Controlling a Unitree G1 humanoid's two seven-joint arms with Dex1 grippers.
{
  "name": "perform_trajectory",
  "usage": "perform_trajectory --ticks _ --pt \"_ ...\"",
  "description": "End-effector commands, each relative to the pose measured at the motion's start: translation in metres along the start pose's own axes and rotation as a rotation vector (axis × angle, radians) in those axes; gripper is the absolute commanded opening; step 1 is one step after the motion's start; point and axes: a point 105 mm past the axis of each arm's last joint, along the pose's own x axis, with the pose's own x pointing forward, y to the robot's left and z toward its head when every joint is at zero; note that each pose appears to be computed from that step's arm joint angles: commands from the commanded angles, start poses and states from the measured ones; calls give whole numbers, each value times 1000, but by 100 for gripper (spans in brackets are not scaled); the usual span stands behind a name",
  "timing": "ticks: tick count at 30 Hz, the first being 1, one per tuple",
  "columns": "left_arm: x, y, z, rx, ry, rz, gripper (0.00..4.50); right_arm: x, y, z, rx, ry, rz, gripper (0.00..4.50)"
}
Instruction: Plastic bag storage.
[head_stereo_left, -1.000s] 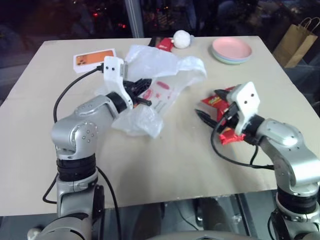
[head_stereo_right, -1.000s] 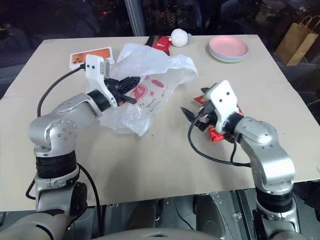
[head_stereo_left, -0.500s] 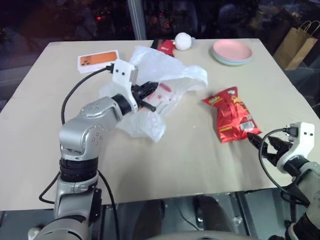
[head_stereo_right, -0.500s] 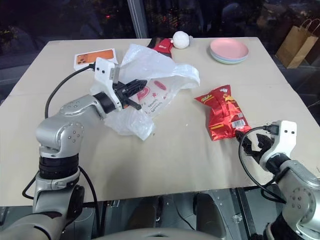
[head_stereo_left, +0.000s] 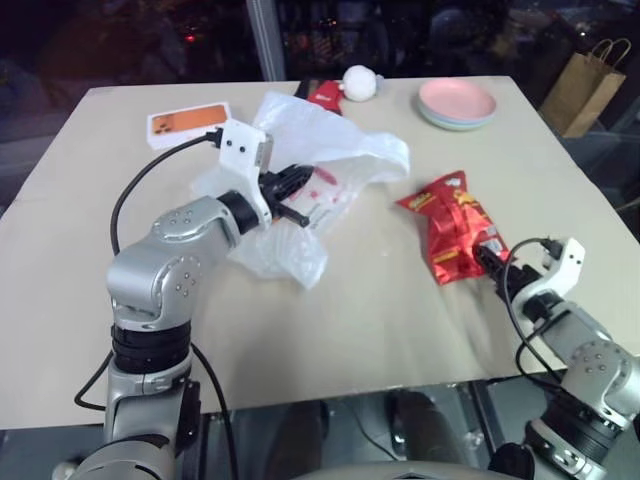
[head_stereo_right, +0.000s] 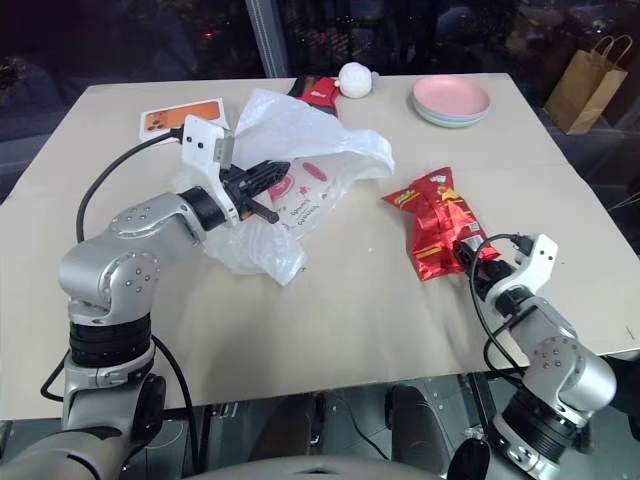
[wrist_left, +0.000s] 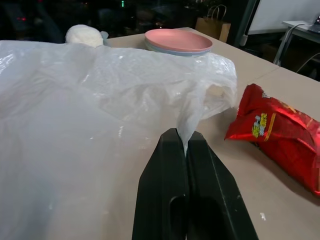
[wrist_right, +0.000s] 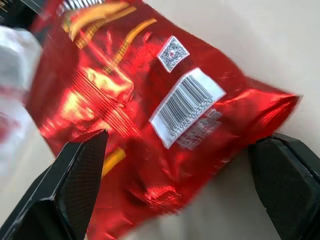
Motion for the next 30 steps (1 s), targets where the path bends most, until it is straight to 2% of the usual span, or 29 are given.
perform_trajectory --ticks 1,2,5,10,11,13,16,20,24,29,30 --pt "-5 -4 17 25 -56 -2 0 21 1 -27 50 77 50 445" --pt "-5 -4 17 23 -55 -3 0 25 -1 -29 48 78 49 445" --pt "-6 -3 17 15 -53 6 0 39 -13 -32 17 44 22 358" --pt "-7 -1 17 8 -53 19 0 50 -18 -36 -57 9 50 112" --pt "-8 0 17 6 -53 23 0 51 -16 -34 -76 -1 59 94" --pt "-9 1 17 2 -54 32 0 50 -8 -28 -87 -27 102 9" --pt "-10 3 16 0 -54 37 0 44 5 -16 -104 -61 153 3" --pt "-10 5 14 -7 -52 44 0 22 40 -11 -122 -41 288 3" --pt "-9 6 11 -14 -49 41 0 1 56 -23 -108 15 326 3" --pt "-7 5 8 -22 -45 26 0 0 54 -42 -94 83 299 3" --pt "-6 5 7 -22 -44 22 0 2 57 -47 -80 100 313 27"
